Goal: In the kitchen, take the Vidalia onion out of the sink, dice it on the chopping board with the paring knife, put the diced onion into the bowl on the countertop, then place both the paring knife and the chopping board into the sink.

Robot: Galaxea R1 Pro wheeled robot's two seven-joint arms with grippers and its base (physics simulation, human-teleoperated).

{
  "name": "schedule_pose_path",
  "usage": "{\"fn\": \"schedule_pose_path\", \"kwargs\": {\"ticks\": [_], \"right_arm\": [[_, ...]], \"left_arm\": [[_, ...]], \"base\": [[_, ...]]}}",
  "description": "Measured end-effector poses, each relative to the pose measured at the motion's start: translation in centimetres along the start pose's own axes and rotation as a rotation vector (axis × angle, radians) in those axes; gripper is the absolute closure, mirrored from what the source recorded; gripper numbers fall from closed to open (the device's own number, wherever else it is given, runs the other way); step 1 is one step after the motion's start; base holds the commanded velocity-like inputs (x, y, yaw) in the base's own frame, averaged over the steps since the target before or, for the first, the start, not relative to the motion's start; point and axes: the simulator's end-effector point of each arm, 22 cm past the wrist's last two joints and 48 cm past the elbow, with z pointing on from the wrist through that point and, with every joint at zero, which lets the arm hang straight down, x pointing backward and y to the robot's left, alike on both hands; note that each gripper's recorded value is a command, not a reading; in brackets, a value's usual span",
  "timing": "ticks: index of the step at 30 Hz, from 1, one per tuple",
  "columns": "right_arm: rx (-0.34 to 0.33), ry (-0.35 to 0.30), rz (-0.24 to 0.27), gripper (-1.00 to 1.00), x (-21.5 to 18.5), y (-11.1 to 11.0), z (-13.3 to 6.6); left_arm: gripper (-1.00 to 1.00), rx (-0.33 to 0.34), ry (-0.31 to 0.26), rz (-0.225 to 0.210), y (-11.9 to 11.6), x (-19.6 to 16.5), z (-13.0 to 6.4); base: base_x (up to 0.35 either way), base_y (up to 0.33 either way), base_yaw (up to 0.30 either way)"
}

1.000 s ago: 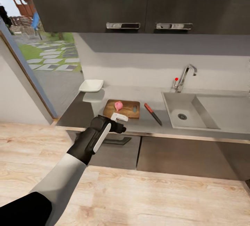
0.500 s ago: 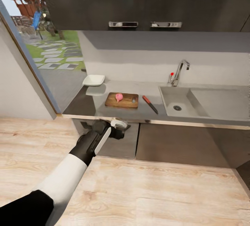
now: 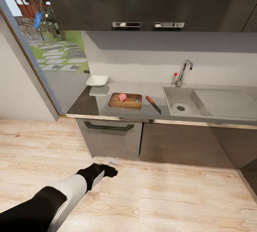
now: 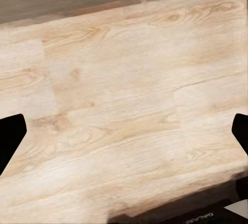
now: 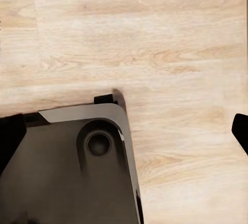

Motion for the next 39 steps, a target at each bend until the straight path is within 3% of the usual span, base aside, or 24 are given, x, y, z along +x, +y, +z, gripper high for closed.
{"fn": "schedule_pose_path", "kwargs": {"ticks": [3, 6, 10, 13, 17, 22, 27, 28, 32, 39], "right_arm": [[-0.005, -0.100, 0.003, -1.00, -2.6, 0.1, 0.1], [-0.010, -0.201, 0.005, -1.00, -5.8, 0.1, 0.1], [-0.014, -0.279, 0.006, -1.00, -9.2, -0.4, 0.2], [-0.007, -0.298, 0.001, -1.00, -10.5, -1.2, 0.3], [-0.006, -0.268, -0.005, -1.00, -10.9, -1.8, 0.8], [-0.030, -0.283, -0.003, -1.00, -12.8, -0.8, 0.9], [-0.034, -0.337, -0.005, -1.00, -14.0, -0.6, 0.6], [-0.033, -0.362, -0.005, -1.00, -14.4, -0.7, 0.4], [-0.026, -0.361, -0.005, -1.00, -14.1, -1.0, 0.4], [-0.015, -0.347, -0.005, -1.00, -13.4, -1.5, 0.4]], "left_arm": [[-1.00, 0.003, -0.075, -0.005, 0.5, 2.0, 0.5], [-1.00, -0.005, -0.072, -0.018, 1.3, 6.1, 0.8], [-1.00, -0.034, -0.093, -0.035, 2.7, 11.0, 0.8], [-1.00, -0.064, -0.118, -0.040, 3.7, 13.6, 0.5], [-1.00, -0.120, -0.150, -0.047, 5.2, 17.1, -0.3], [-1.00, -0.303, -0.238, -0.065, 9.5, 19.6, -2.4], [-1.00, -0.407, -0.272, -0.080, 11.6, 20.0, -3.6], [-1.00, -0.429, -0.273, -0.099, 12.0, 20.3, -3.8], [-1.00, -0.442, -0.269, -0.128, 12.3, 20.6, -3.9], [-1.00, -0.451, -0.246, -0.141, 12.7, 21.2, -3.9]], "base": [[0.000, 0.000, 0.000], [0.000, 0.000, 0.000], [0.000, 0.000, 0.000], [0.000, 0.000, 0.000], [0.000, 0.000, 0.000], [0.000, 0.000, 0.000], [0.000, 0.000, 0.000], [0.000, 0.000, 0.000], [0.000, 0.000, 0.000], [0.000, 0.000, 0.000]]}}
